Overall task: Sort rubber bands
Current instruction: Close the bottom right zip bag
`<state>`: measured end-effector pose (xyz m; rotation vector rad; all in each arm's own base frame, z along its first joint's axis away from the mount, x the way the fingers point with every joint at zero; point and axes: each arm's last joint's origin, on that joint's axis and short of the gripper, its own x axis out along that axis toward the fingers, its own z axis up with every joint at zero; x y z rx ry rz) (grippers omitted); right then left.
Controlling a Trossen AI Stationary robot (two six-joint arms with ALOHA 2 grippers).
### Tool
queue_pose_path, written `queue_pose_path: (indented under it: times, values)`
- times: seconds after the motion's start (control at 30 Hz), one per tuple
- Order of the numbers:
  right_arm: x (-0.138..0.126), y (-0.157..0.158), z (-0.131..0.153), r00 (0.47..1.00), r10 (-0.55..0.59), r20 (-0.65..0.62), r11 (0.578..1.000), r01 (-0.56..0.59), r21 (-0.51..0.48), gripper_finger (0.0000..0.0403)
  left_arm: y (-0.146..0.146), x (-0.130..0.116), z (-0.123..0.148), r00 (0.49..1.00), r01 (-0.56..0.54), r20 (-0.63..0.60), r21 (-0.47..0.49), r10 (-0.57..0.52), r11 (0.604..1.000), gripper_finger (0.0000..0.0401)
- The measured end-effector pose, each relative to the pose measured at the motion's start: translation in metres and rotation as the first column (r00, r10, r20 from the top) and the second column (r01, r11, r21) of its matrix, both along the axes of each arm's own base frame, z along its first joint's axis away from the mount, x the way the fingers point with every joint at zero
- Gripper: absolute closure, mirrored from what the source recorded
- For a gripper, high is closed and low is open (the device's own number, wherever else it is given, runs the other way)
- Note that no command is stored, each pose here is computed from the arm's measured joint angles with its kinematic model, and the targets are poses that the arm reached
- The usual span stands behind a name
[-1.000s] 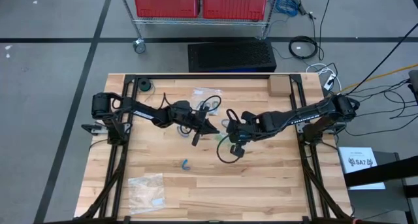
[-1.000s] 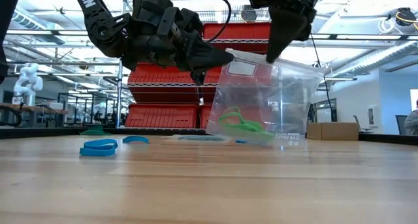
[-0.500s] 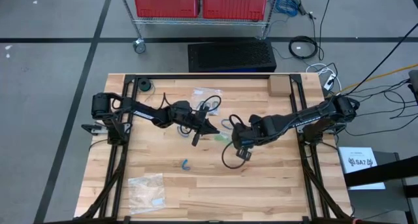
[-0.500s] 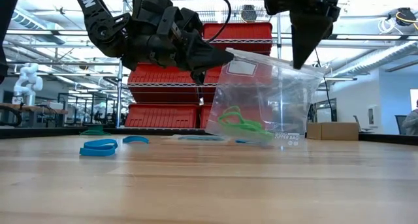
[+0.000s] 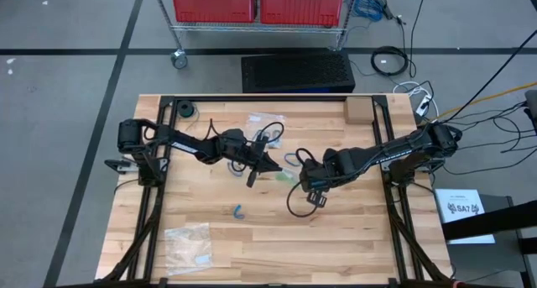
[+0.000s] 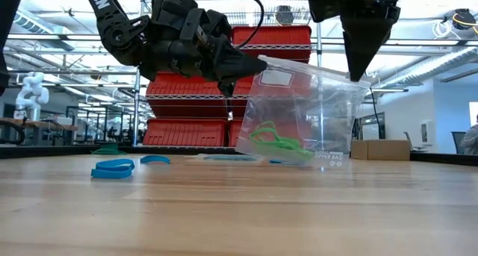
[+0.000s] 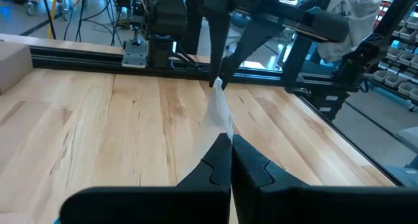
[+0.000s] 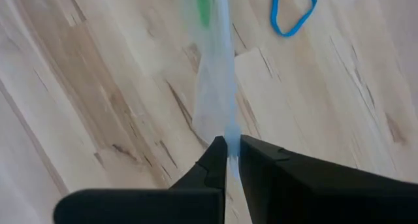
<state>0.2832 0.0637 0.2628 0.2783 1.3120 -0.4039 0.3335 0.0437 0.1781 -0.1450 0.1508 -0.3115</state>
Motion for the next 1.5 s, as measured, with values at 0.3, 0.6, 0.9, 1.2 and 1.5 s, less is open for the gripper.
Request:
queue_pose_path:
  times: [0.3,0.6,0.9,1.2,1.5]
  values:
    - [-0.004,-0.001,-0.001,0.999,-0.019,-0.043,1.0,0.019,0.008,0.0391,0.0,0.0,0.0,1.0,0.0,0.0,0.0,0.0,1.0,0.0401]
    - [-0.004,0.0,-0.001,0.999,-0.017,-0.042,1.0,0.017,0.016,0.0368,0.0,0.0,0.0,1.0,0.0,0.0,0.0,0.0,1.0,0.0401]
    - [-0.004,-0.003,0.032,1.0,0.011,-0.024,0.998,-0.013,-0.069,0.0269,0.002,0.0,0.0,0.998,-0.067,0.0,0.013,0.067,0.998,0.0401]
    - [-0.002,-0.035,0.04,0.997,0.036,-0.066,0.971,-0.051,-0.233,0.0257,0.01,0.0,-0.008,0.965,-0.253,-0.052,0.088,0.258,0.963,0.0401]
    - [0.015,-0.092,0.005,0.974,0.168,0.154,0.985,-0.16,-0.068,0.0281,0.011,0.002,-0.005,0.974,-0.221,-0.026,0.132,0.226,0.966,0.0401]
